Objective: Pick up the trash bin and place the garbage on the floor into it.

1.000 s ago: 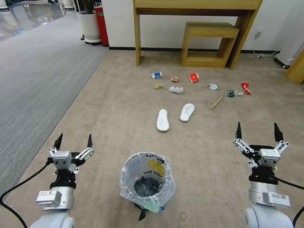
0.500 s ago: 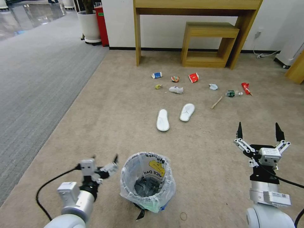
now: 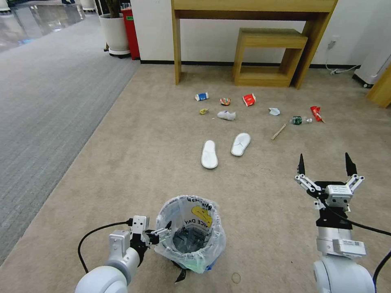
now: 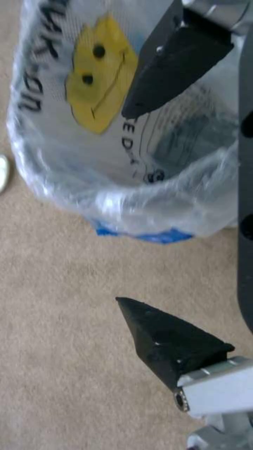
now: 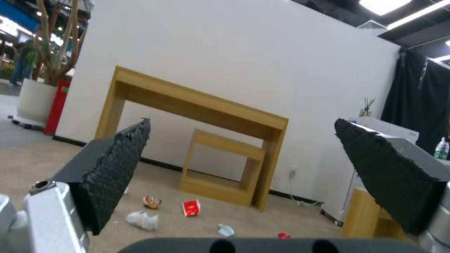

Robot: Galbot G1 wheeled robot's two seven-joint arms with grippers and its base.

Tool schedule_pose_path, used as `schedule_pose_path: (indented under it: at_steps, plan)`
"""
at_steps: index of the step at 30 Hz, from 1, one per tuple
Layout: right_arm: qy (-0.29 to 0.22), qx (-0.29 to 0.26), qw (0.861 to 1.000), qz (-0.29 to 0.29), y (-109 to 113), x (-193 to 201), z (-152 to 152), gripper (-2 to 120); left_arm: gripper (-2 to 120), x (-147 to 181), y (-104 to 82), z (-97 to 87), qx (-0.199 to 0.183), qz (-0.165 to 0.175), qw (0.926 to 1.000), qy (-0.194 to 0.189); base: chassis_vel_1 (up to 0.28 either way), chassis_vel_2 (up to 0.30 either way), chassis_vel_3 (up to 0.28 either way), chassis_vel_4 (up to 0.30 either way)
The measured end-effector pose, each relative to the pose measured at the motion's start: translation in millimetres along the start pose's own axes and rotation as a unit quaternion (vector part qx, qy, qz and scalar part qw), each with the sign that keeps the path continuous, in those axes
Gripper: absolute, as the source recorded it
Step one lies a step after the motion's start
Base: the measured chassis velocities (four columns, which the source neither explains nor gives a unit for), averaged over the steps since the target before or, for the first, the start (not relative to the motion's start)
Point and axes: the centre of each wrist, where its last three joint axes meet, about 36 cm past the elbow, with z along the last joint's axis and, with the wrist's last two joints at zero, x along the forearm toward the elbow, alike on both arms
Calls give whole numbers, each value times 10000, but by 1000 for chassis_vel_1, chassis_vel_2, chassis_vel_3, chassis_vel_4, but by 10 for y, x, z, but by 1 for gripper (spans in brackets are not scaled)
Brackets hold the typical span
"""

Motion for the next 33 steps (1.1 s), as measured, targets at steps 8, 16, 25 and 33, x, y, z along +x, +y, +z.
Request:
schedule_pose_path:
  at_steps: [8,16,25,33]
  plan:
    - [20,46,10000,-11,9,7,35,100,100,-259,96,53,-237,-141,9996,84,0,0,0,0]
    - [34,109,9999,-19,16,26,27,100,100,-432,137,72,-302,-232,9992,87,0,0,0,0]
    - [42,166,9998,-32,31,61,6,100,100,-447,98,96,-207,-211,9995,113,0,0,0,0]
    - [14,186,9998,-36,39,68,-29,100,97,-421,64,130,-165,-309,9993,149,0,0,0,0]
